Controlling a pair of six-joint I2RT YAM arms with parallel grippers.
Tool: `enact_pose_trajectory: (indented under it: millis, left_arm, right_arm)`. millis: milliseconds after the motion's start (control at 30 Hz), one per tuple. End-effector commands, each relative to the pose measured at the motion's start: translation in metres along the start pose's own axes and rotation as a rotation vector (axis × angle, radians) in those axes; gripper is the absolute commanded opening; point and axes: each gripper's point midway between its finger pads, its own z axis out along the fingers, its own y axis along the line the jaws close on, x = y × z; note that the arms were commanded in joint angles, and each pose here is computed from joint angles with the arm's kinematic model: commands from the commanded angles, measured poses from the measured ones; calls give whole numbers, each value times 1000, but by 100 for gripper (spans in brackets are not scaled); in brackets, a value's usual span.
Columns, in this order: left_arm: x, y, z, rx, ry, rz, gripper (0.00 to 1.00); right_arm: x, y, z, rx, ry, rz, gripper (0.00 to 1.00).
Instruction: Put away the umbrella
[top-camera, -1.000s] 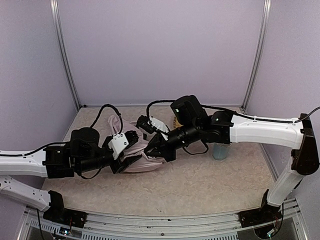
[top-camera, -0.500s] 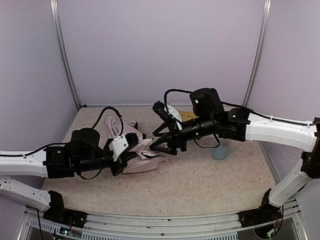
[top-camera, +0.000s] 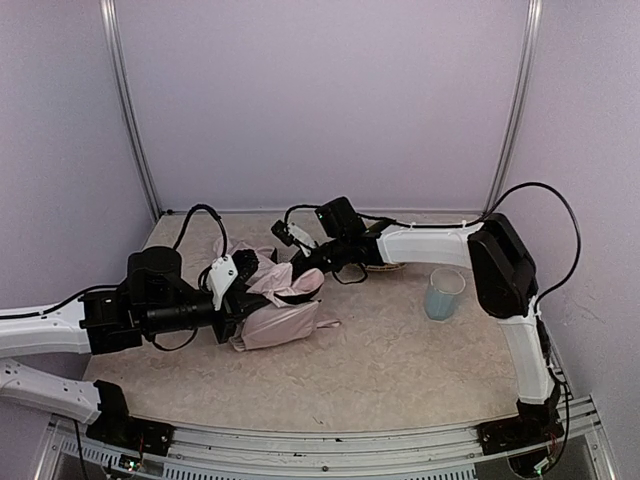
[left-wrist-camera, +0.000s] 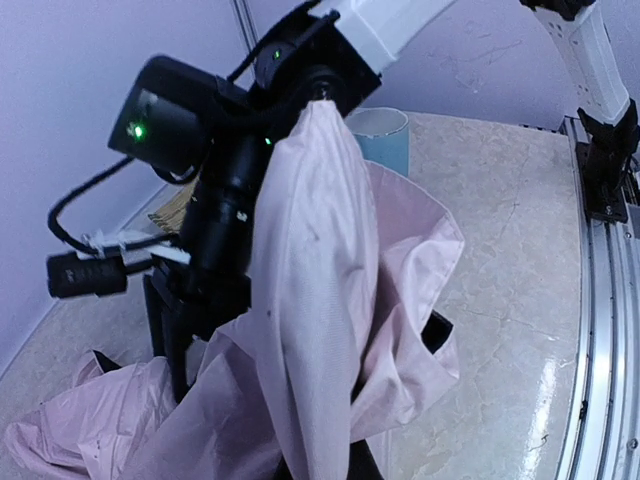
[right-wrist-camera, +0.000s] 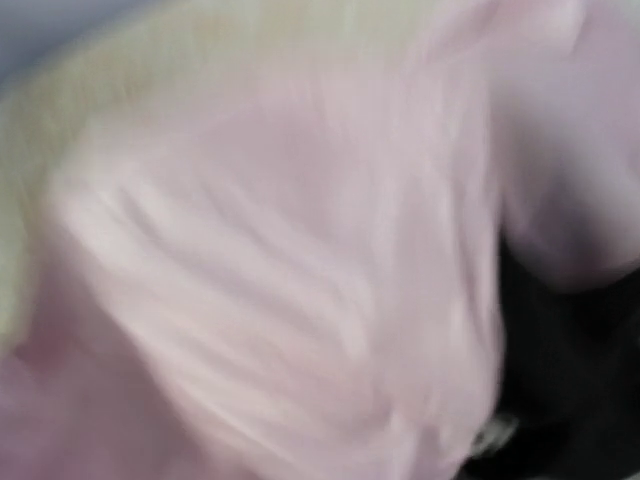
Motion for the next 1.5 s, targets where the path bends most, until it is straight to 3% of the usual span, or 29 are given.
enact_pose_trajectory:
  millis: [0,133,300,467,767,1000,1100,1300,1467]
  left_arm:
    - [-18,29,-4,-47,-129,-114,0]
    - [-3,85,1,-182,-129,-255,0]
    - [37,139,13,-327,-57,-366,0]
    - [114,180,37,-418,160,-503,0]
    - [203,161,85,-261,439,-629,0]
    - [232,147,99,-154,528,-707,0]
    - [236,149,105,-124,561,-726,0]
    - [241,146,110,-89,608,-724,0]
    - [240,146,110,-89,607,-716,0]
  right_arm:
    - [54,21,34,-155,123,62,50]
    - [97,30,42,-218,191,126,44]
    - [122,44,34,-267,180,186,38]
    - [133,46,29,-263,181,218,36]
    - [123,41,2,-172,68,300,35]
    - [114,28,-35,39,22,282,40]
    - [98,22,-51,185,46,168,47]
    - [77,77,-30,226,184,-367,83]
    - [78,79,-2,245,330,-622,90]
